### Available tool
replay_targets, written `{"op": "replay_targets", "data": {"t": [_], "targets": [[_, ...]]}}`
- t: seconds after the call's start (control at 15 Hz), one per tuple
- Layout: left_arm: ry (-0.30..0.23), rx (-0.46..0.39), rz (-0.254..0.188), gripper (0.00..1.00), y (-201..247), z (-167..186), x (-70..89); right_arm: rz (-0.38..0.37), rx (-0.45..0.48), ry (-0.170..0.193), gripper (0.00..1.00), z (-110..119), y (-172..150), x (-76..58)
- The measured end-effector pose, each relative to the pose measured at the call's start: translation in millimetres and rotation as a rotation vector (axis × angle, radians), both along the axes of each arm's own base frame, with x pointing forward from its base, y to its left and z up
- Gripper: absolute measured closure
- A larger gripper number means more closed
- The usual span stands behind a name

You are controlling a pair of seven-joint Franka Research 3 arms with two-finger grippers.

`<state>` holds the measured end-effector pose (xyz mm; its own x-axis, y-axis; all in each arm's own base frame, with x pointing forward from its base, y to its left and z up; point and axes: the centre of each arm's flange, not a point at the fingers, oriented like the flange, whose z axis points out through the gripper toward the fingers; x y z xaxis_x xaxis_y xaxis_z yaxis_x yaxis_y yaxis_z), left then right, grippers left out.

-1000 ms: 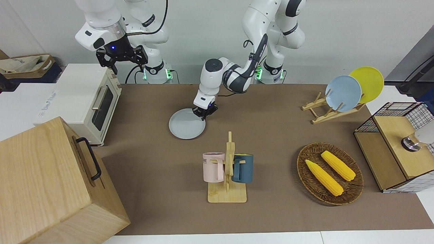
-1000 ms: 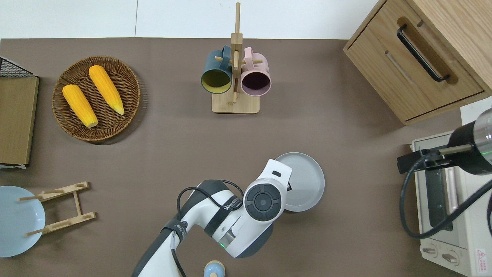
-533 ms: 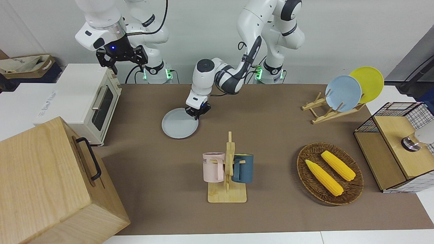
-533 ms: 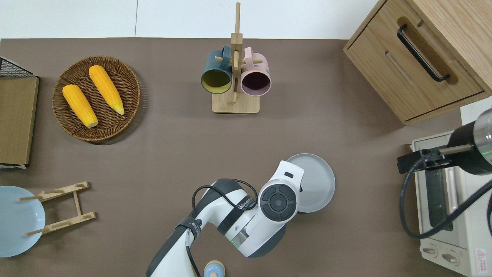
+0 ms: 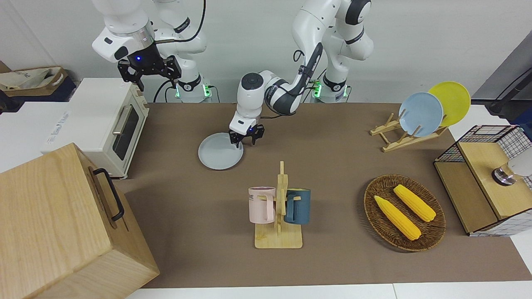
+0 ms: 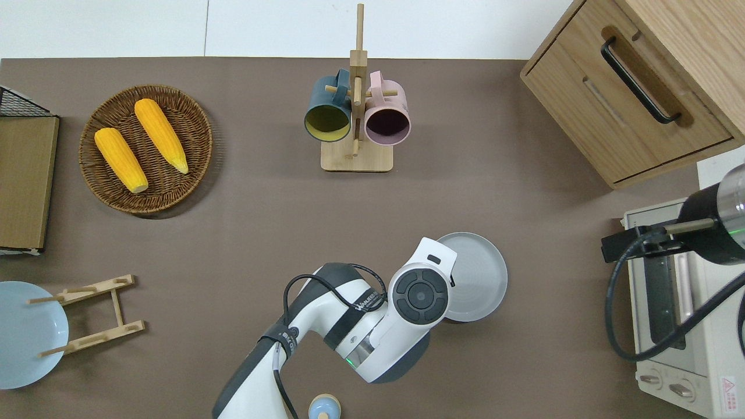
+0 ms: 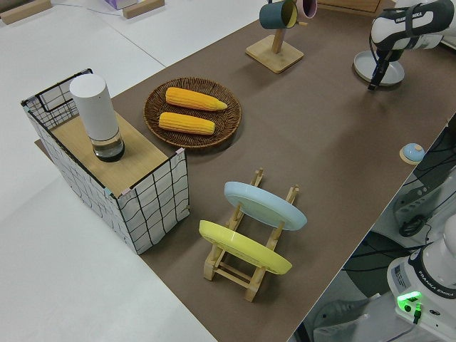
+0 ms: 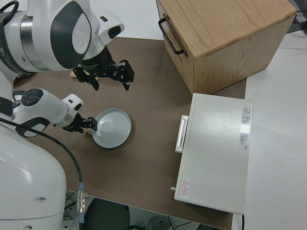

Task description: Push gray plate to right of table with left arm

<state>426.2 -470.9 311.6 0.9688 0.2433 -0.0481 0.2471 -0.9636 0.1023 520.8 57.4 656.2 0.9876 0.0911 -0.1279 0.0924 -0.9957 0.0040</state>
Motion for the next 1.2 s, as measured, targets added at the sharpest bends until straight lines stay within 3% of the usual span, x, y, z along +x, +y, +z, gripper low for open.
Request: {"op": "replay_targets", "data": {"t": [0.13, 0.2, 0.67, 1.2], "targets": [[0.007, 0.021, -0.038, 0.04, 15, 15, 11.4, 0.0, 0.0, 0.0, 0.01, 0, 0, 0.0], [0.008, 0.03, -0.054, 0.01, 27, 26, 19.7, 0.0, 0.0, 0.0, 0.01, 0, 0, 0.0], [0.03, 0.058, -0.161, 0.01, 125, 89, 70.1, 0.0, 0.0, 0.0, 0.01, 0, 0, 0.0], [0.056, 0.069, -0.279, 0.01, 282, 165, 119.0, 0.0, 0.0, 0.0, 0.01, 0, 0, 0.0]]}}
